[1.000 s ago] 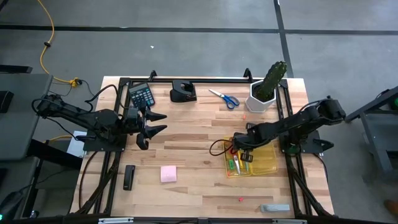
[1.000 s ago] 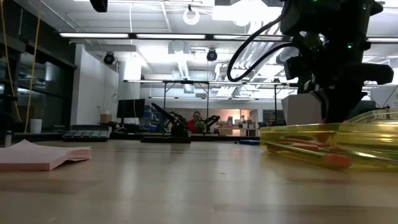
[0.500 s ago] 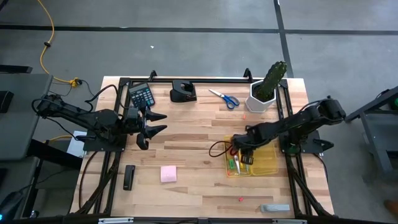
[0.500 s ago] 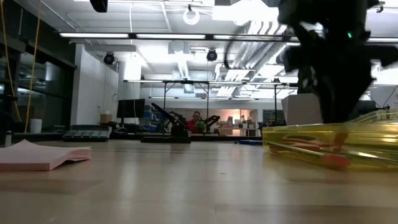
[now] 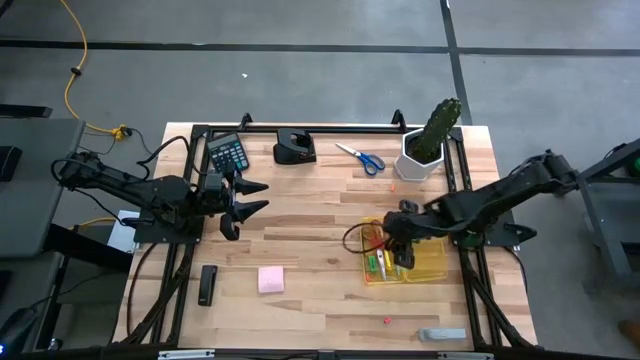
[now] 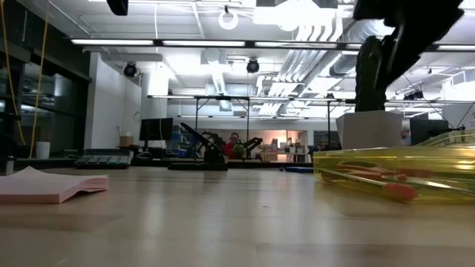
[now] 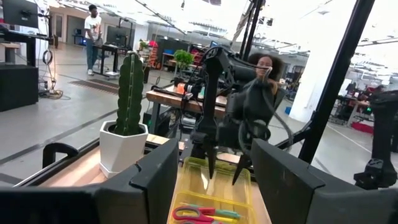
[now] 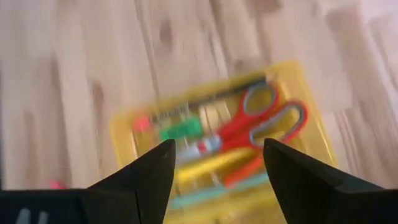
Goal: Pack school essentials
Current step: Put the pink eraser cap into the yellow box
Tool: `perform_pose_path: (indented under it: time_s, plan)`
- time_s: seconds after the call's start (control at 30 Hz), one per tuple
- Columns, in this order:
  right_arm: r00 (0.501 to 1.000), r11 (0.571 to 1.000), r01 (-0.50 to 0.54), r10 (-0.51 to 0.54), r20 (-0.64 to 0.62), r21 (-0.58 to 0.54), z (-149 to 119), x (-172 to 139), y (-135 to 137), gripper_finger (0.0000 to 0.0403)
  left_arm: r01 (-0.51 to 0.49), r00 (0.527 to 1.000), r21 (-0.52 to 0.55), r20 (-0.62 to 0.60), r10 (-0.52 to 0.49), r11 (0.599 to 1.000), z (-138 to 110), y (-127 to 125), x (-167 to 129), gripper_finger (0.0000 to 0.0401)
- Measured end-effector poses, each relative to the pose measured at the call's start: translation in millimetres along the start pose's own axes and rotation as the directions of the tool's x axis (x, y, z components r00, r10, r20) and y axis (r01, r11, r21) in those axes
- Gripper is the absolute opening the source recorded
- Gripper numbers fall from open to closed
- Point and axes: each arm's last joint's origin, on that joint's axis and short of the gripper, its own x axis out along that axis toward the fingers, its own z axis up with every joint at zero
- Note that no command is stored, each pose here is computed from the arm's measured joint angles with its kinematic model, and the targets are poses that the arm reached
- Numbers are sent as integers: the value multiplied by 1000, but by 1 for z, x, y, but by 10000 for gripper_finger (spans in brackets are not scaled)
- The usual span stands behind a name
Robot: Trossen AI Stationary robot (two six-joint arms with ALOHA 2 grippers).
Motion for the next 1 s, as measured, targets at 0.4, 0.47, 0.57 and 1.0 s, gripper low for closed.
perform_pose_path:
  time_s: [0.4, 0.47, 0.57, 1.0]
  plan:
    - [652, 988, -131, 27, 758, 78, 7, -33, -7, 236, -4, 1000, -4, 1, 4, 1000, 0, 0, 0, 191]
    - [576, 998, -65, 31, 817, 8, 15, -42, -8, 236, -5, 1000, -13, 2, 5, 1000, 0, 0, 0, 191]
    - [508, 998, 36, 28, 861, -53, 23, -52, -10, 236, -6, 1000, -28, 3, 6, 1000, 0, 0, 0, 191]
    - [497, 996, 58, 26, 867, -64, 28, -58, -10, 236, -4, 1000, -34, 16, 4, 999, 2, 0, 0, 191]
